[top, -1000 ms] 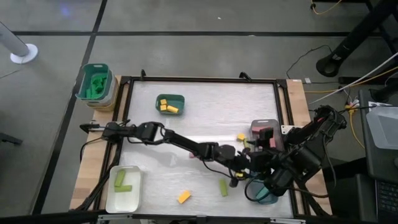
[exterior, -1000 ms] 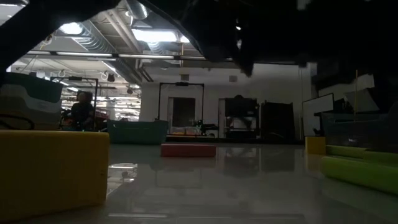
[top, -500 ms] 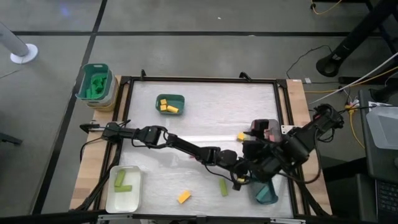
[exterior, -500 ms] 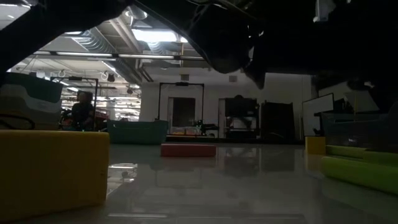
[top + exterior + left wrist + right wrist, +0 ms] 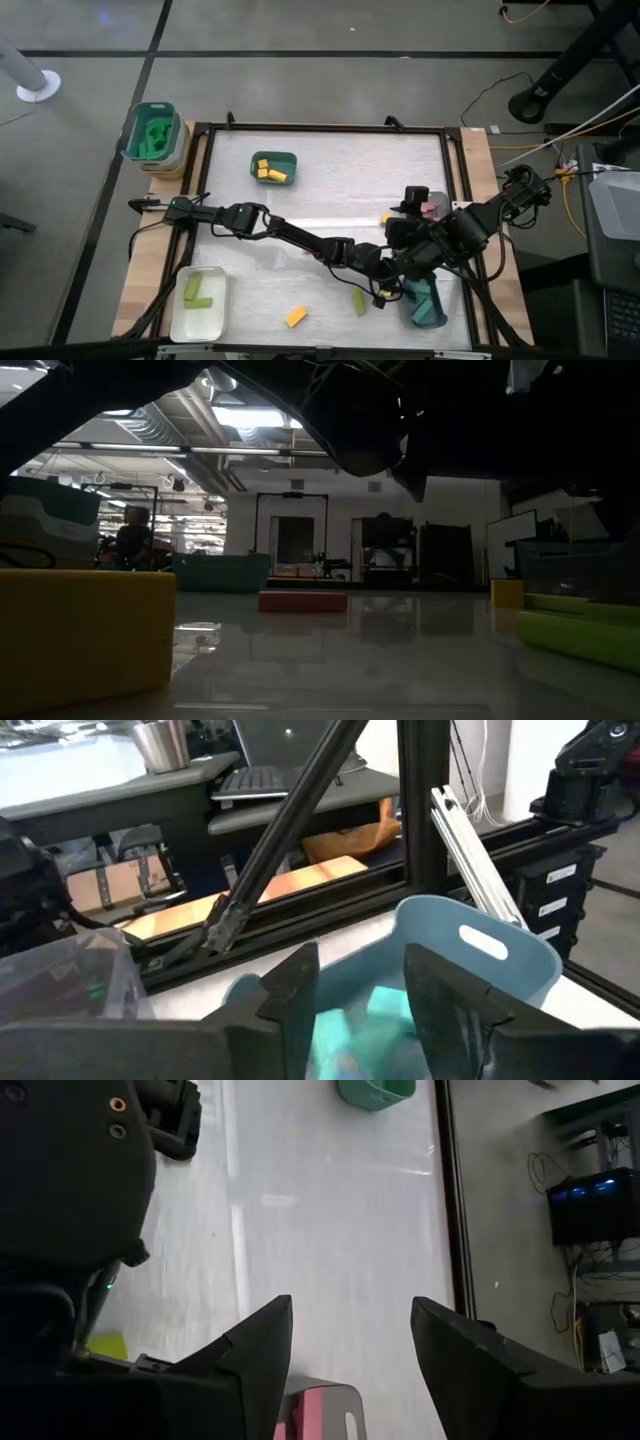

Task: Sort blocks
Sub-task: Put the blue block into the blue bin, then put the pink block into the black bin

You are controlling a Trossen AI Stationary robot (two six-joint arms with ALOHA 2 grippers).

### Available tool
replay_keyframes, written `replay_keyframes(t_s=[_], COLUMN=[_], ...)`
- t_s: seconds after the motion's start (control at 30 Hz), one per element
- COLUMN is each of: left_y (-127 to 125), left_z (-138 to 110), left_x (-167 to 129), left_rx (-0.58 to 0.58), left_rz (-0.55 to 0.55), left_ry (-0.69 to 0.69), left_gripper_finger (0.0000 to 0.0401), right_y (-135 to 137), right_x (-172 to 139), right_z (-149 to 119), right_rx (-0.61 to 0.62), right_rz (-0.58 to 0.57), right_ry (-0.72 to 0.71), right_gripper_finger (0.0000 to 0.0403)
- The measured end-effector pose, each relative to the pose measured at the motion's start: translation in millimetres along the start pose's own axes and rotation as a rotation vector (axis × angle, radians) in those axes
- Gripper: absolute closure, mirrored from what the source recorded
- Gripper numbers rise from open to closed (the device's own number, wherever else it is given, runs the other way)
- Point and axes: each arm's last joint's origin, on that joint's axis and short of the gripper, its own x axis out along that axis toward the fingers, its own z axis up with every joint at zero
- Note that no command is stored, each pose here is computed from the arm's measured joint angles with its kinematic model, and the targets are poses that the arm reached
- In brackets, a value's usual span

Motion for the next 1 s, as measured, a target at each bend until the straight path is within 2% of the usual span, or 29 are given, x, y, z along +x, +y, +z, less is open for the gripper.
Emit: replay_keyframes(t_s=[0.2,0.27,0.37,0.47,0.77,0.87,1.0], left_y=[0,1,5,8,0,-9,-23], left_z=[-4,1,21,41,59,58,50], left_x=[0,-3,-15,-37,-106,-119,-128], left_rx=[-0.009,-0.019,-0.026,-0.064,-0.224,-0.233,-0.193], left_rz=[0.012,0.000,-0.028,-0.065,-0.110,-0.115,-0.088], left_ry=[0.050,0.115,0.279,0.504,1.119,1.255,1.332], left_gripper_finger=[0.0225,0.0218,0.0215,0.0219,0.0236,0.0245,0.0252], right_y=[0,0,3,8,25,30,33], right_x=[0,0,4,11,41,49,56], right_z=[0,0,-2,-6,-26,-32,-38], right_rx=[0.001,0.021,0.043,0.021,-0.073,-0.089,-0.103], right_rz=[0.007,0.007,0.000,-0.009,-0.041,-0.042,-0.056], right_ry=[0.003,0.003,0.015,0.046,0.169,0.202,0.227], right_gripper_finger=[0.0196,0.0196,0.0196,0.0196,0.0196,0.0196,0.0196])
